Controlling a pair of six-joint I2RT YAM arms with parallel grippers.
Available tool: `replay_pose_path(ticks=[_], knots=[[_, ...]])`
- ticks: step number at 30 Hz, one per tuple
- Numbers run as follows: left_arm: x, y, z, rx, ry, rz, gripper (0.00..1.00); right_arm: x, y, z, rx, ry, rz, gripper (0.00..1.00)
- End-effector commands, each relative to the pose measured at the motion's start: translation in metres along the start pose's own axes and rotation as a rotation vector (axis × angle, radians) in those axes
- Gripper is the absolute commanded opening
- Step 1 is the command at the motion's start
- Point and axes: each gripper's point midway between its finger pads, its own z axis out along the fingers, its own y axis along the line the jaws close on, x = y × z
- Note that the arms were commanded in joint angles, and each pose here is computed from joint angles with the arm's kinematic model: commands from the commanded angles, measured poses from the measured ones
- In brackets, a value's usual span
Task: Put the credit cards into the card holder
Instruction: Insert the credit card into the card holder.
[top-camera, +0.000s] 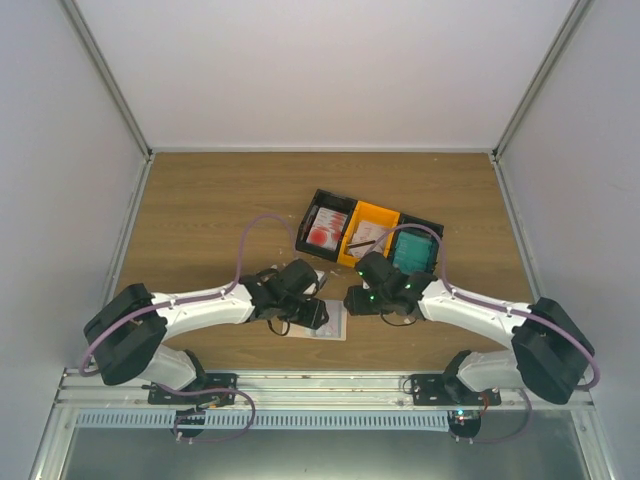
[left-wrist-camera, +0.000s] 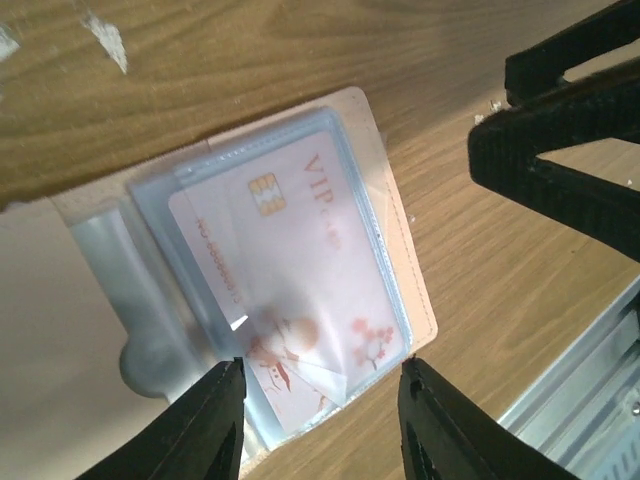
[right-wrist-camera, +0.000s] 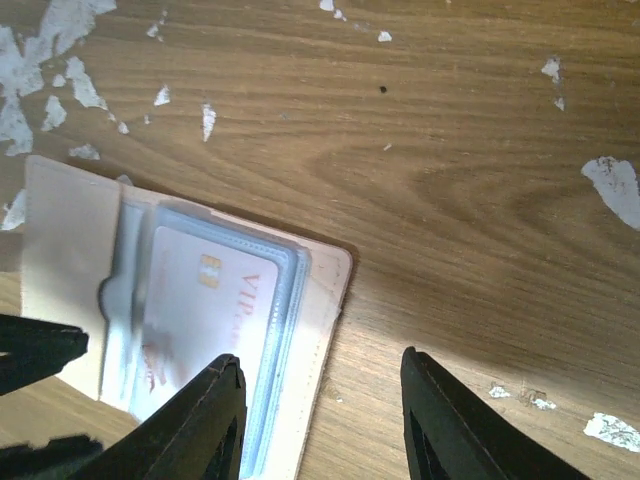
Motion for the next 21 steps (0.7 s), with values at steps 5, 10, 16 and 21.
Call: replay_pose_path(ticks=[5,10,16,21], knots=[[-0.002,0.013,0.003,-0.035,-0.039,-0.045,0.30,-0.002,0.017,-0.005,-0.111,-0.012,0.000,0.42],[0.007,0.020,0.016,-0.030,-0.014,-0.050,0.21,0.009,0.028,-0.002,-0.202,0.029,0.009,0.37],[0.016,0.030,0.029,-0.042,0.012,-0.060,0.14,0.019,0.028,0.003,-0.245,0.066,0.027,0.28],[0.023,0.041,0.034,-0.075,0.035,-0.070,0.11,0.024,0.031,0.008,-0.287,0.094,0.046,0.27]])
